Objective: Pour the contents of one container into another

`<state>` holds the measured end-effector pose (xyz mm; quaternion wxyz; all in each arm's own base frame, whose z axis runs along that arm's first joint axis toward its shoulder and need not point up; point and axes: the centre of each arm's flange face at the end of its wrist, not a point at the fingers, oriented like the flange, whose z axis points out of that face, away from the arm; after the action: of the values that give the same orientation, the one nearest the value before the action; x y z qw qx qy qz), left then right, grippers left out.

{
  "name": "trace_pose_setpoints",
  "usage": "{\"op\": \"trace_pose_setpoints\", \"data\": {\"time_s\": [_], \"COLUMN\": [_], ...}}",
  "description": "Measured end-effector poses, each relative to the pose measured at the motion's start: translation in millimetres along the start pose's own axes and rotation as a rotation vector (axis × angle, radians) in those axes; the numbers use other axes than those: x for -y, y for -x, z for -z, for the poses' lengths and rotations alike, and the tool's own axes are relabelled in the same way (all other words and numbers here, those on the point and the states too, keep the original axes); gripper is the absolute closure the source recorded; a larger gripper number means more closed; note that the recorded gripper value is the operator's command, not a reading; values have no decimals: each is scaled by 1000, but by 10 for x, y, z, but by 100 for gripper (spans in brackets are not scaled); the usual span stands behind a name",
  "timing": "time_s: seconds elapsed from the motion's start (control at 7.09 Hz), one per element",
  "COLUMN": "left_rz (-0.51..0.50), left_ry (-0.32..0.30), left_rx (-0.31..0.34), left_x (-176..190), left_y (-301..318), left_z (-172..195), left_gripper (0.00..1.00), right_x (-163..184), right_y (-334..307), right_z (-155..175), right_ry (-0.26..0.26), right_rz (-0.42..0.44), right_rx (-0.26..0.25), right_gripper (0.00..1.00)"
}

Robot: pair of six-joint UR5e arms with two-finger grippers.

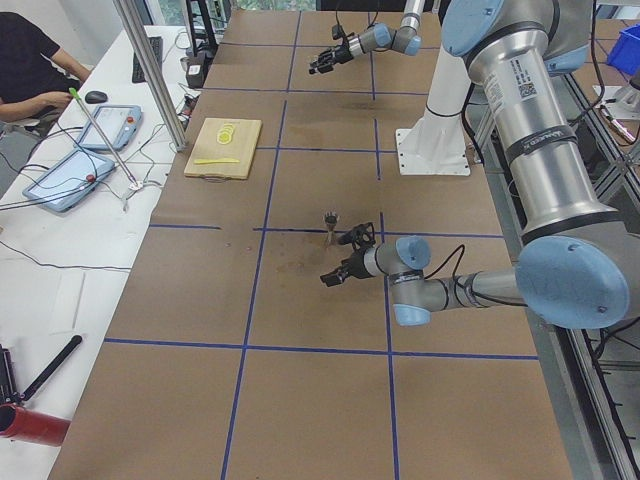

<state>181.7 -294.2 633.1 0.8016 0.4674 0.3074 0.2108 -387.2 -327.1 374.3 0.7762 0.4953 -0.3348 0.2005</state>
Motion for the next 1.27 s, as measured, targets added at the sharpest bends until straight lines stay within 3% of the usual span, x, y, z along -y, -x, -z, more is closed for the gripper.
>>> {"op": "trace_pose_setpoints", "data": {"time_s": [0.28,0.42,0.71,0.99,1.13,1.27], "left_rz": [-8,44,226,394,444,474], "left_ry": [120,196,332,392,416,433], "left_rx": [39,20,-132,-274,-308,-296], "left_x": [261,509,1104,1296,1315,1314], "left_y": [575,841,1322,1454,1452,1442], "left_z": [-251,-404,-516,-397,-343,-265], "left_gripper": [0,0,0,0,0,0], "right_x": [-243,-371,-644,-976,-1124,-1219], "right_y": [-462,-662,-940,-1042,-1038,-1029], "right_z": [-53,-99,-179,-178,-125,-82], "right_ry": [-2,-7,-14,-14,-21,-26], "right_rz": [-22,-19,26,71,79,83], "right_rx": [14,12,-20,-35,-32,-27], "right_gripper": [96,95,92,91,91,91]}}
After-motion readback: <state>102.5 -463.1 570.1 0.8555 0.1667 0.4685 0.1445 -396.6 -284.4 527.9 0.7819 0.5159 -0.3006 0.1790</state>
